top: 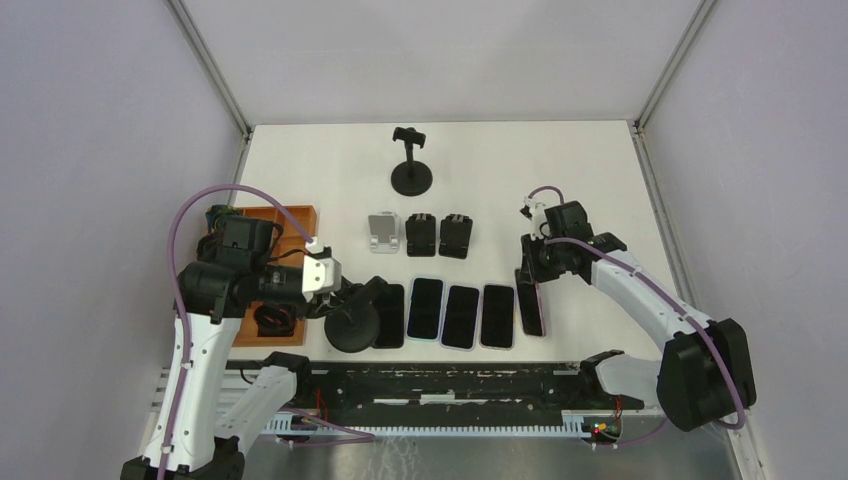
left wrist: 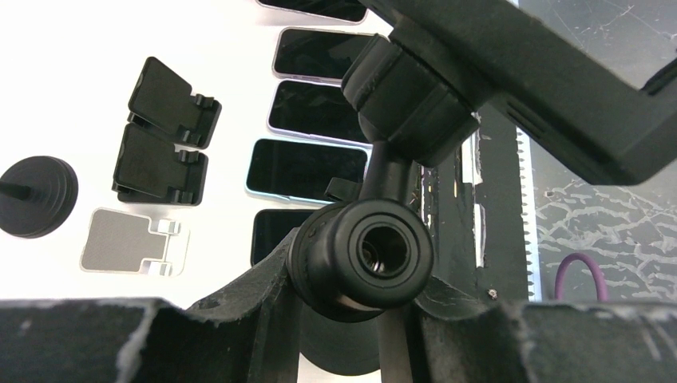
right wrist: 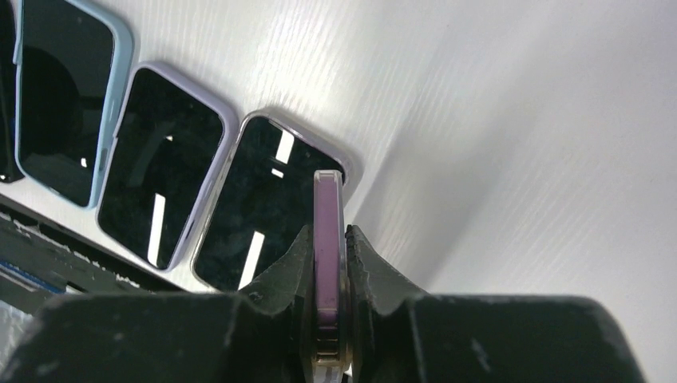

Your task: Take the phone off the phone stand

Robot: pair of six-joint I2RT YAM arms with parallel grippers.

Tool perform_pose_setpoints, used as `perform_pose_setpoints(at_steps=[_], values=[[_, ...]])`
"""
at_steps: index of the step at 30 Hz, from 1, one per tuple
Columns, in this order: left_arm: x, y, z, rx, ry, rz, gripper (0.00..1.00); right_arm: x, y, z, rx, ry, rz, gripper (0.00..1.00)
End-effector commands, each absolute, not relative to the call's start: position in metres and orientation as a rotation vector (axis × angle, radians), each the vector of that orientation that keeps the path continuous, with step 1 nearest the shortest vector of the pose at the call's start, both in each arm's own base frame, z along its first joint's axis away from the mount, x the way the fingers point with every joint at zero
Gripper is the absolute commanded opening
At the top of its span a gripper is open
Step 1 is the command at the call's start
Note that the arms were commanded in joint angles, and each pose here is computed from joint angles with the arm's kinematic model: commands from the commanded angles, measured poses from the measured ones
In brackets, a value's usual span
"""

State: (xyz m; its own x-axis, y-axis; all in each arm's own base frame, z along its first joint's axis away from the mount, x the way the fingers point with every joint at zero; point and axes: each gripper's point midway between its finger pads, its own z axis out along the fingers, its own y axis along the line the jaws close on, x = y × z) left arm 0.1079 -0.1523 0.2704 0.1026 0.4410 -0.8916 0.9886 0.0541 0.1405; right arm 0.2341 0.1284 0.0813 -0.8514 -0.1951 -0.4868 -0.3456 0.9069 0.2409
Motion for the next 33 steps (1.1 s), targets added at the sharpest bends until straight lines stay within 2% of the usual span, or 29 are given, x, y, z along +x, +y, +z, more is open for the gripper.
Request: perform_pose_setpoints(at_steps=[1,2,4,6,12,17,23,28,33], values=[[0.101,-0.162,0.302,1.523,1.303,-0.808,0.02,0.246,0.121,0.063,-0.327,2.592,0.419,0.00],[0.100,-0.163,0.303,1.521,1.298,-0.814,0.02,0.249,0.119,0.061,-0.304,2.589,0.415,0.04],[0.099,-0.164,0.305,1.519,1.287,-0.825,0.02,0.254,0.114,0.058,-0.246,2.571,0.418,0.22],[0.099,-0.164,0.306,1.517,1.286,-0.832,0.02,0.258,0.110,0.056,-0.205,2.555,0.418,0.28],[0.099,-0.165,0.306,1.512,1.286,-0.850,0.02,0.265,0.099,0.055,-0.152,2.529,0.343,0.57],[0.098,-0.167,0.308,1.504,1.287,-0.869,0.02,0.272,0.088,0.067,-0.097,2.487,0.265,0.68],[0.100,-0.167,0.309,1.501,1.290,-0.876,0.02,0.293,0.096,0.136,-0.081,2.316,0.319,0.83],[0.099,-0.169,0.310,1.499,1.280,-0.890,0.02,0.284,0.161,0.228,-0.254,2.042,0.693,0.91],[0.101,-0.170,0.311,1.497,1.275,-0.905,0.02,0.207,0.270,0.336,-0.670,1.650,1.199,0.92]])
